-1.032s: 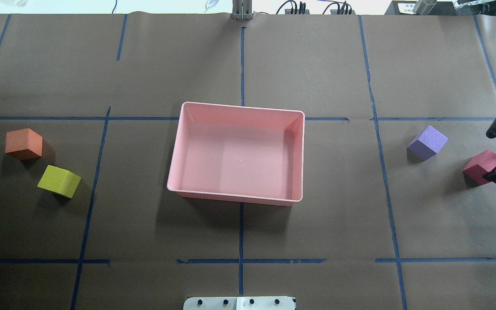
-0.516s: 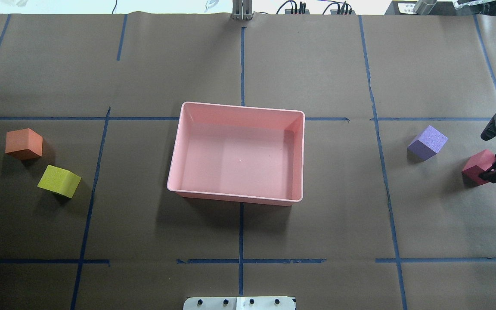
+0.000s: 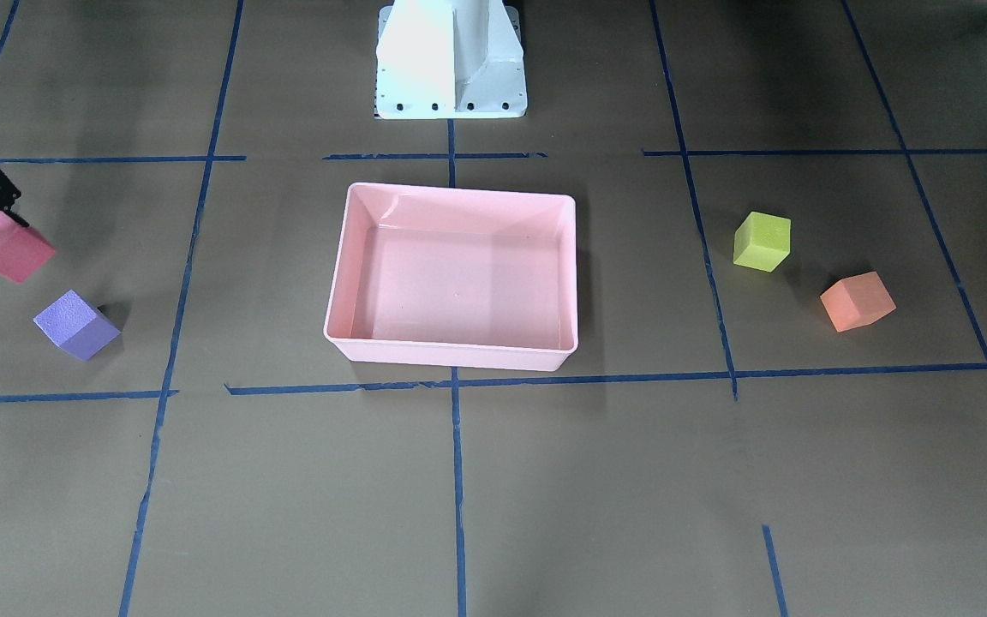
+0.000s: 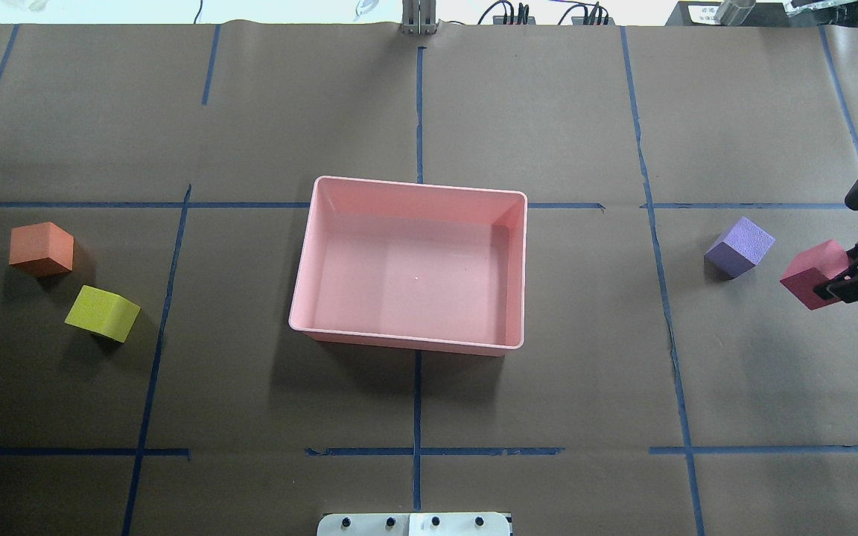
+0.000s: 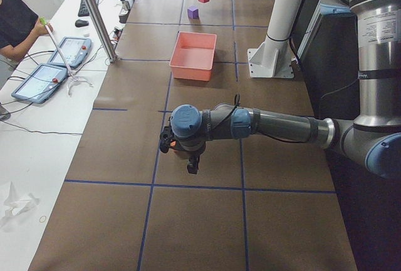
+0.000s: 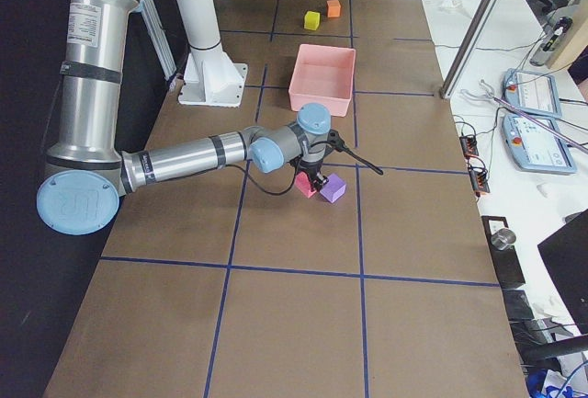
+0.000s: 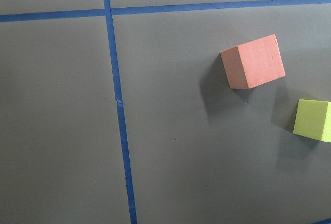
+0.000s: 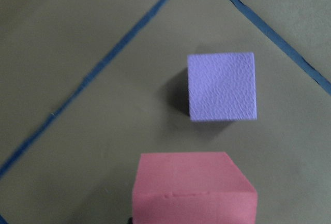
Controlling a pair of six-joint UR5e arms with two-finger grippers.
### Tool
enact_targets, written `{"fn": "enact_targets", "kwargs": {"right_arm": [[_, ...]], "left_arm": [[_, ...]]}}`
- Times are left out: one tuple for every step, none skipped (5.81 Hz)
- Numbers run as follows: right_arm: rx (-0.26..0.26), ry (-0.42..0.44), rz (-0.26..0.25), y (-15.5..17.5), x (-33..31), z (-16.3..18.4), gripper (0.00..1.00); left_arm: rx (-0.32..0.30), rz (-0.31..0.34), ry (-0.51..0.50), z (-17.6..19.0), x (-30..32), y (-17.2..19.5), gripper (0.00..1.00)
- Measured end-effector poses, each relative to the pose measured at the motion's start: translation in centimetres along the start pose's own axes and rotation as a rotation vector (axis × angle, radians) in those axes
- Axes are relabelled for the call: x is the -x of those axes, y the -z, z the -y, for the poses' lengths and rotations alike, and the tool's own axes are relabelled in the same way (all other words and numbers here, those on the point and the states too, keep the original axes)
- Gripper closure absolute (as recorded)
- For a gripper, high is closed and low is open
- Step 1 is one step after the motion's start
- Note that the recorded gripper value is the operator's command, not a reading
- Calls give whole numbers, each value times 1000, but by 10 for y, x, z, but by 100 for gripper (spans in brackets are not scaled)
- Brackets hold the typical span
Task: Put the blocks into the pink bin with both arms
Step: 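Carry the pink-red cube into the pink bin with the right gripper and release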
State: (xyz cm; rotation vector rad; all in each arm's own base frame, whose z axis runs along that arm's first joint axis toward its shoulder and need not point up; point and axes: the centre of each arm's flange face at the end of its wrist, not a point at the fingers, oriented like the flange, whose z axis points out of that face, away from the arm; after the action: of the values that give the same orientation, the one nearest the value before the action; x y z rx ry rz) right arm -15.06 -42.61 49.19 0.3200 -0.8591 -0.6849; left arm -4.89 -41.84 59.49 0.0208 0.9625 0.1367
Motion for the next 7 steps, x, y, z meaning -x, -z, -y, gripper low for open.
{"fn": "enact_targets", "kwargs": {"right_arm": [[-53,-99,55,22,35,40,100],[-80,-194,128,27,85,93,99],[-85,-282,180,16,151,149,99],[-95,-363,194,-4,217,194,99],[-111,-447,195,-23,271,230,100],[-133,-512,188,-40,314,256,100],[-158,-544,163,-60,345,275,100]], "left_arm": [[-5,2,-20,2,-3,-2,0],[7,1,-41,5,-9,-10,0],[25,-1,-82,11,-21,-22,0],[40,-5,-99,20,-42,-40,0],[39,-10,-79,29,-72,-60,0],[21,-31,-92,36,-110,-85,0],[8,-64,-121,40,-143,-106,0]]}}
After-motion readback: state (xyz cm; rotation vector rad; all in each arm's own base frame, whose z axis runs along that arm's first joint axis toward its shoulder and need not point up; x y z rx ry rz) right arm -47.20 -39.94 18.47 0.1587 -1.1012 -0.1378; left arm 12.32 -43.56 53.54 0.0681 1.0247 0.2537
